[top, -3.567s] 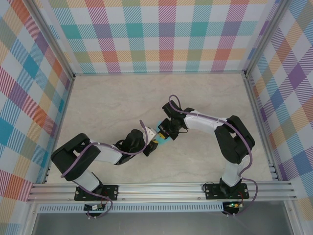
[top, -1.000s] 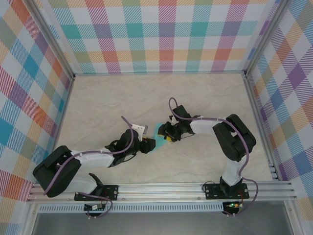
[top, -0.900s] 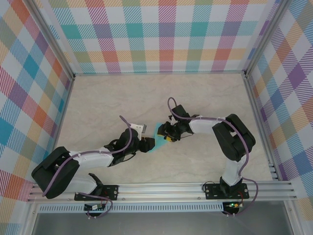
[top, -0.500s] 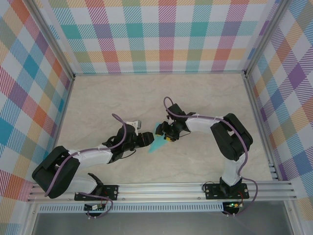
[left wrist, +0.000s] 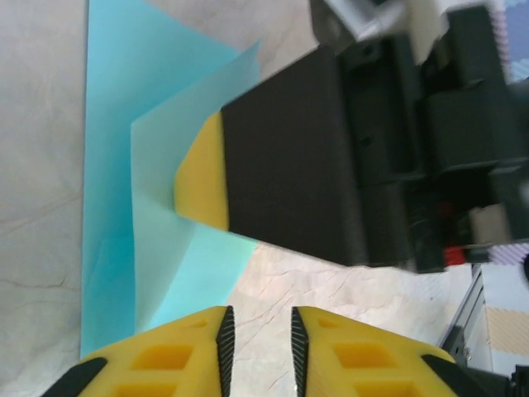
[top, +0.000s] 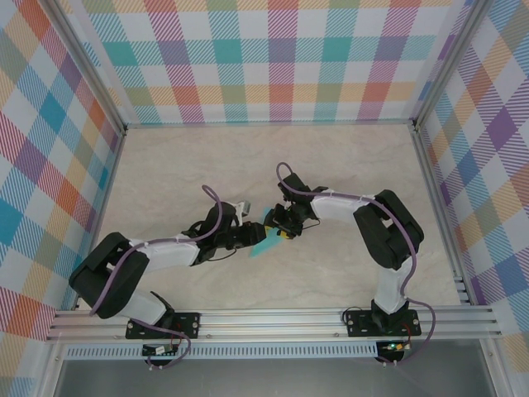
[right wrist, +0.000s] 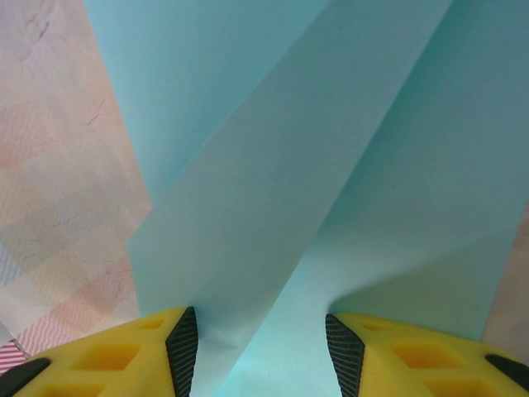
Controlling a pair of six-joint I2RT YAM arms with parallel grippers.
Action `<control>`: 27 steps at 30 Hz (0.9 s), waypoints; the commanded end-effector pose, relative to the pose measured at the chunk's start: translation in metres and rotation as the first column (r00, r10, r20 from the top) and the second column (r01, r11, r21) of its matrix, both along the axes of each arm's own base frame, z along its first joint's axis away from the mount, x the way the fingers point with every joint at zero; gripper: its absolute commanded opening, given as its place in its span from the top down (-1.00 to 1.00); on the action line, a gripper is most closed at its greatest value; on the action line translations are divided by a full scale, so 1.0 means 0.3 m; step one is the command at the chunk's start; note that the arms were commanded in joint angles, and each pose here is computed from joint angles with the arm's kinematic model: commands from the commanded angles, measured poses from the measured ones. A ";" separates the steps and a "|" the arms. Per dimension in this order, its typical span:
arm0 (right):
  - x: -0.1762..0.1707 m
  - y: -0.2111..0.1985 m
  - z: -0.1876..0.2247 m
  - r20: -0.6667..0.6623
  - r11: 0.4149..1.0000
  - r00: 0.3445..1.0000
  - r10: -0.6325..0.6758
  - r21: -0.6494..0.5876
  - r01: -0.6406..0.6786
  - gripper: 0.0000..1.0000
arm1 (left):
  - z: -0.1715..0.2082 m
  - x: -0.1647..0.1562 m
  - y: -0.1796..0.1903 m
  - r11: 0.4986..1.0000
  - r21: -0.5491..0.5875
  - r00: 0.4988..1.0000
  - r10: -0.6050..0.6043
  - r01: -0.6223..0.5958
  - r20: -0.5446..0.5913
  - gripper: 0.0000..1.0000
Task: Fold a paper plane with a square sheet of paper (pick it up from the middle)
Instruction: Fourth fold the wing at the center of the table.
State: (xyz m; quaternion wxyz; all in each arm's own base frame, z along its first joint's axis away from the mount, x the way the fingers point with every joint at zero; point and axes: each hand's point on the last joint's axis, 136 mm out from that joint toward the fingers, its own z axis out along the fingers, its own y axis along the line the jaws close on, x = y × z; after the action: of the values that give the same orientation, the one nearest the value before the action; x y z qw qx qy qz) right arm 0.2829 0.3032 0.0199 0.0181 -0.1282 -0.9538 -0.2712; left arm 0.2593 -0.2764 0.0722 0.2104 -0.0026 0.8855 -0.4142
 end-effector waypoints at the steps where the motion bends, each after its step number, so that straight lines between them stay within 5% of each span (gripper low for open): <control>1: -0.110 -0.202 -0.223 -0.140 0.952 0.986 -0.087 -0.304 0.041 0.01 | 0.006 0.024 -0.005 1.000 0.006 1.000 0.000 0.000 -0.003 0.54; 27: -0.119 -0.171 -0.207 -0.115 0.975 0.993 -0.013 -0.223 -0.013 0.01 | -0.100 0.070 0.040 0.985 0.147 0.994 0.095 -0.085 -0.059 0.81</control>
State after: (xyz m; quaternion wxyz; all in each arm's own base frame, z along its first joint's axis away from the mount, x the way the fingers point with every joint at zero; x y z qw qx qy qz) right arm 0.2813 0.3033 0.0195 0.0160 -0.1190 -0.9535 -0.2766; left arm 0.2743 -0.2696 0.0418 0.1940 -0.0315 0.9162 -0.3493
